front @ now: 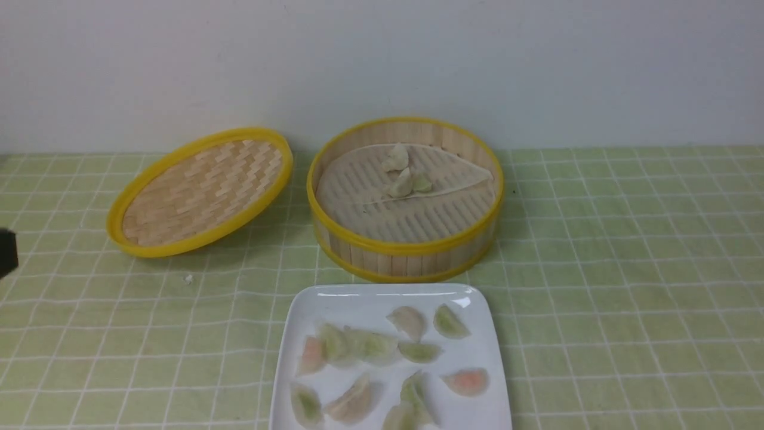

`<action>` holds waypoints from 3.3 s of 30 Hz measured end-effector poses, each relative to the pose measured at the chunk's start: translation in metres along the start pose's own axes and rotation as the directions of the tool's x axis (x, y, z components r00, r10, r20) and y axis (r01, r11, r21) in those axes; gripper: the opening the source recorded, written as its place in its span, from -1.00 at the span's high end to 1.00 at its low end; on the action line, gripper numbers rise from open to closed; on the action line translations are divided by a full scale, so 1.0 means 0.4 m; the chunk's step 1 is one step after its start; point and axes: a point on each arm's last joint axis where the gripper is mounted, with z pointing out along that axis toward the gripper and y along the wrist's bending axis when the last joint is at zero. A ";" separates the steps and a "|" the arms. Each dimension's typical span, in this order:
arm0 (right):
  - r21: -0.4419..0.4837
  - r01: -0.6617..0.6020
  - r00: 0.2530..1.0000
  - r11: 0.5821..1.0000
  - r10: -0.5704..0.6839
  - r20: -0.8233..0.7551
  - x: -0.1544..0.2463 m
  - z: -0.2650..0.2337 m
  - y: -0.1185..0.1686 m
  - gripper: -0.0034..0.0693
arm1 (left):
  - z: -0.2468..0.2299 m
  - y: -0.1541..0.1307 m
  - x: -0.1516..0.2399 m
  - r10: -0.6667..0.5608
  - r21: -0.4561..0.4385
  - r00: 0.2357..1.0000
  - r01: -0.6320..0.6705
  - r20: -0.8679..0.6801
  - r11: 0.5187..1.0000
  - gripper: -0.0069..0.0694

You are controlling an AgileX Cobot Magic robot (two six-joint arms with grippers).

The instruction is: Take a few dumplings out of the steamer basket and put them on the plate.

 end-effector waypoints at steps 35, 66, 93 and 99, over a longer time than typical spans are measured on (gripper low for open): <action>0.025 0.004 0.978 1.000 -0.009 0.206 0.141 -0.076 -0.030 0.95 | 0.043 0.007 0.114 -0.013 0.037 0.986 0.007 0.168 0.999 0.84; 0.028 -0.003 0.980 1.000 -0.003 0.198 0.143 -0.076 -0.031 0.95 | 0.068 0.079 0.375 -0.008 -0.288 0.980 0.067 0.200 0.955 0.84; 0.029 -0.003 0.981 1.000 -0.002 0.195 0.144 -0.076 -0.031 0.95 | 0.121 0.097 0.544 -0.061 -0.326 0.996 0.081 0.071 0.942 0.84; 0.029 -0.003 0.981 1.000 -0.002 0.195 0.144 -0.076 -0.031 0.95 | 0.121 0.097 0.544 -0.062 -0.326 0.996 0.082 0.071 0.942 0.84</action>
